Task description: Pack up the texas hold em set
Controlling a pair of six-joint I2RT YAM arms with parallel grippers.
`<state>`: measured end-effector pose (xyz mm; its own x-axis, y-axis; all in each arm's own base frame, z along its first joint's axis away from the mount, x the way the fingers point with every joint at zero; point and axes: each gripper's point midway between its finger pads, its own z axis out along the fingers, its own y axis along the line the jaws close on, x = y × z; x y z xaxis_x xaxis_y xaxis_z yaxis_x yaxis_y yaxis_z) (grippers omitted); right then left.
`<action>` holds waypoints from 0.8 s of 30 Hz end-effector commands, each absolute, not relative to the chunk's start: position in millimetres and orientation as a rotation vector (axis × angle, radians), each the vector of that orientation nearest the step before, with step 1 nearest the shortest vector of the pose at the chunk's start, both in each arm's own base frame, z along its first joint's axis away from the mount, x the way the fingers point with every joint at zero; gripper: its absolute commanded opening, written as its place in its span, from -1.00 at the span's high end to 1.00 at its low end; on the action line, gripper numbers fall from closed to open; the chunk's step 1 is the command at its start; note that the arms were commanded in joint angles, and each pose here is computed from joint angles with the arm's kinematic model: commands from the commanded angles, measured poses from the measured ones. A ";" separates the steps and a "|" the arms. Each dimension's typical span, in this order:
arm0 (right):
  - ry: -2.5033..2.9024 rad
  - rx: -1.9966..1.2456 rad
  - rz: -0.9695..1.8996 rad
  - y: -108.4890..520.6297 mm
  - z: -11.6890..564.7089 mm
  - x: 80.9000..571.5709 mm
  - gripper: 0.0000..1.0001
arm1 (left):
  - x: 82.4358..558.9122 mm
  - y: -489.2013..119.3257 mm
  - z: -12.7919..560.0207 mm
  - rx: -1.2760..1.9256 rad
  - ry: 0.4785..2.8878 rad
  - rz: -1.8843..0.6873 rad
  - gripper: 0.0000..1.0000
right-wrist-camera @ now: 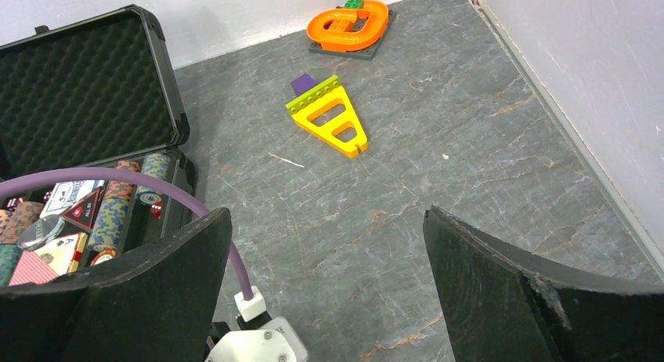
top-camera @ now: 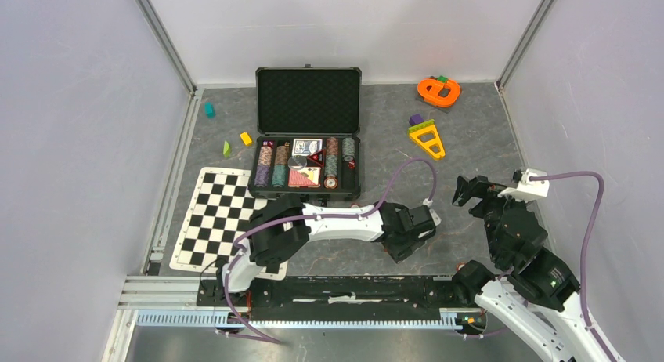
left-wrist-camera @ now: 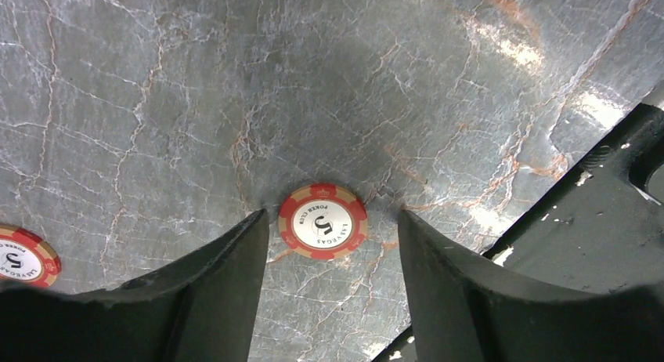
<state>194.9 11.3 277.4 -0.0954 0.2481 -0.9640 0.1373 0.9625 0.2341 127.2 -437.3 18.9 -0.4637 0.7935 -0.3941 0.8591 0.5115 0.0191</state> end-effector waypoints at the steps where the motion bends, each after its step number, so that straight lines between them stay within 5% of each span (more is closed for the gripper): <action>1: 1.645 0.309 0.101 7.0 285.7 192.0 -0.96 | 127.7 -431.9 11.0 1.376 2.423 -0.199 -0.33; 12: 1.645 0.310 0.107 7.0 285.6 191.1 -0.96 | 123.3 -415.6 2.7 1.412 2.493 -0.108 0.02; 20: 1.640 0.312 0.116 6.6 288.4 189.7 -0.96 | 122.8 -418.8 -2.5 1.444 2.533 -0.102 -0.07; 24: 1.639 0.315 0.111 5.0 288.8 188.8 -0.96 | 123.4 -416.1 -2.7 1.449 2.548 -0.081 -0.28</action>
<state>192.3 9.3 275.9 -0.0978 0.2467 -0.9642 0.1376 0.9629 0.2324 127.3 -429.5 17.5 -0.4806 0.8251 -0.2971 0.8567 0.5141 0.0420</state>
